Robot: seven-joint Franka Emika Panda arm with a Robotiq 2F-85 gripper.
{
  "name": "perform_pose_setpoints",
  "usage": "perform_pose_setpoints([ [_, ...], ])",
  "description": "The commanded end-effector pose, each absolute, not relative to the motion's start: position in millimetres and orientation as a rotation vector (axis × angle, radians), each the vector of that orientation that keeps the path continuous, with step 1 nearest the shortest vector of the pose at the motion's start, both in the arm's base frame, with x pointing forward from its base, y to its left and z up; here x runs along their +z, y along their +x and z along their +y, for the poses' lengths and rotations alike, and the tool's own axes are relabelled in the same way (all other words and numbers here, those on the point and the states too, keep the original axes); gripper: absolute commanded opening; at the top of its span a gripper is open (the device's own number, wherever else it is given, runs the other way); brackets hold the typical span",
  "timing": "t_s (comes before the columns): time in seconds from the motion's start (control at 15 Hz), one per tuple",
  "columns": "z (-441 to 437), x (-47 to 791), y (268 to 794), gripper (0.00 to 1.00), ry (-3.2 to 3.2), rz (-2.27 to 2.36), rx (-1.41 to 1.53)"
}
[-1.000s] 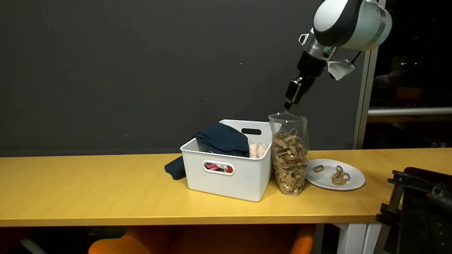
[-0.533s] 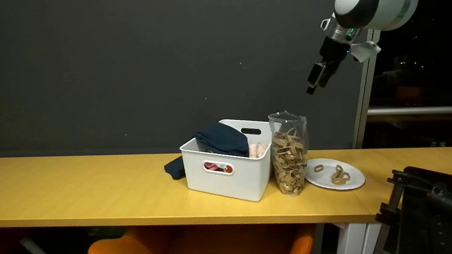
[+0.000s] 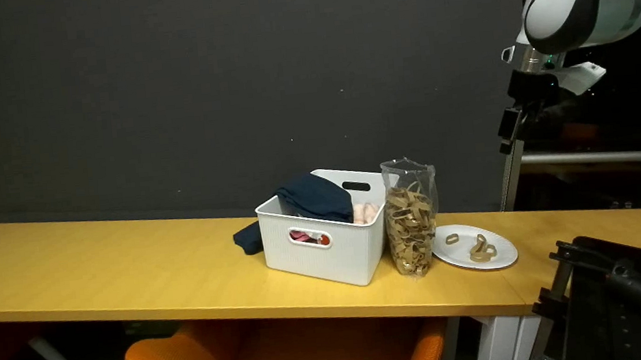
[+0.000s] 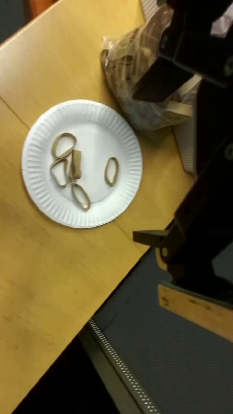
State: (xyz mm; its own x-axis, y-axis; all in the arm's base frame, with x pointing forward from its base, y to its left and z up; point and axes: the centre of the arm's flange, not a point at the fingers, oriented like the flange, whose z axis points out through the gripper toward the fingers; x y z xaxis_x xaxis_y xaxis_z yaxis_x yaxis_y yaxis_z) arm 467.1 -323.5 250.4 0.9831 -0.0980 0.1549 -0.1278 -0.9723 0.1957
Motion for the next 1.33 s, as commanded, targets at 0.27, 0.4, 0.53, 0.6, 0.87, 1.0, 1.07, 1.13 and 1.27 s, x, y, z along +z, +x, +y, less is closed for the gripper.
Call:
perform_pose_setpoints([
  [0.27,-315.9,169.2,479.7,1.0,2.856,-0.298,0.033],
  [0.4,-303.6,141.8,488.5,1.0,2.852,-0.304,0.041],
  [0.53,-296.4,115.2,493.9,1.0,2.831,-0.322,0.044],
  [0.6,-297.6,102.9,494.0,1.0,2.814,-0.333,0.04],
  [0.87,-310.5,57.9,491.0,1.0,2.782,-0.342,0.024],
  [1.0,-312.7,45.0,494.0,1.0,2.802,-0.307,0.047],
  [1.07,-312.8,39.1,497.2,1.0,2.817,-0.293,0.064],
  [1.13,-313.6,31.6,500.1,1.0,2.827,-0.274,0.076],
  [1.27,-312.1,20.8,508.0,1.0,2.839,-0.233,0.113],
])
